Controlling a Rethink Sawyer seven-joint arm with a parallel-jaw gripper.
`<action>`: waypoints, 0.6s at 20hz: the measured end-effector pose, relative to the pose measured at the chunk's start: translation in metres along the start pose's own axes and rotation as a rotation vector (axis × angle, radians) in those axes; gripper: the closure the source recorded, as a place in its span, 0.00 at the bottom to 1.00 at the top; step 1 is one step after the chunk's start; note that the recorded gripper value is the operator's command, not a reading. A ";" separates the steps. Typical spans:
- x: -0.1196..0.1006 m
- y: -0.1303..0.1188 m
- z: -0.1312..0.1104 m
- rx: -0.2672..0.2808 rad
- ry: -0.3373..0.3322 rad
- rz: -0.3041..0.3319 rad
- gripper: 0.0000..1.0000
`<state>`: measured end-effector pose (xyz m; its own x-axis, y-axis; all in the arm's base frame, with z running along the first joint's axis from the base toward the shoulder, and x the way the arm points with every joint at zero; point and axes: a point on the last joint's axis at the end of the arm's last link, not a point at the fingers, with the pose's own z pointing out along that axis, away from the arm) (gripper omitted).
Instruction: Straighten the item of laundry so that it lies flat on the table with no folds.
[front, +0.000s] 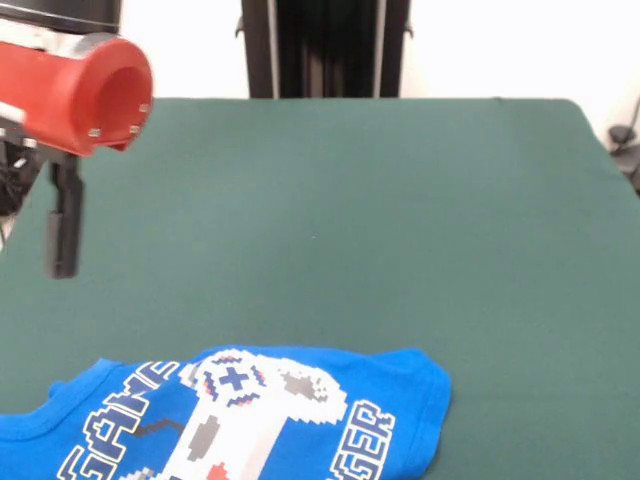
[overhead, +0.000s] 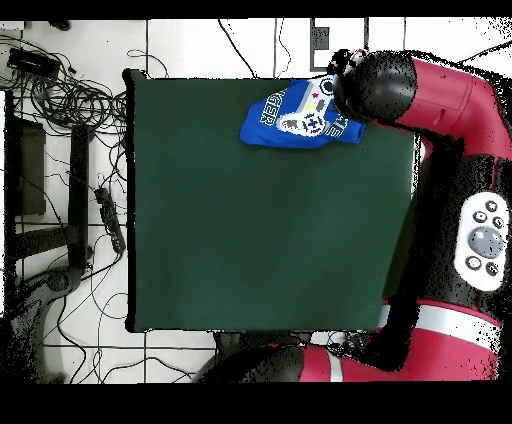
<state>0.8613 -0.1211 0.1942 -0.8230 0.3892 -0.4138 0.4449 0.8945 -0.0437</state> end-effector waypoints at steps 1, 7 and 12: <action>0.001 0.004 -0.001 -0.002 0.000 -0.004 0.00; 0.015 0.046 -0.008 -0.018 0.018 -0.051 0.00; 0.026 0.072 -0.007 -0.019 0.060 -0.080 0.00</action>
<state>0.8691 -0.0451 0.1861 -0.8756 0.3281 -0.3546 0.3705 0.9271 -0.0569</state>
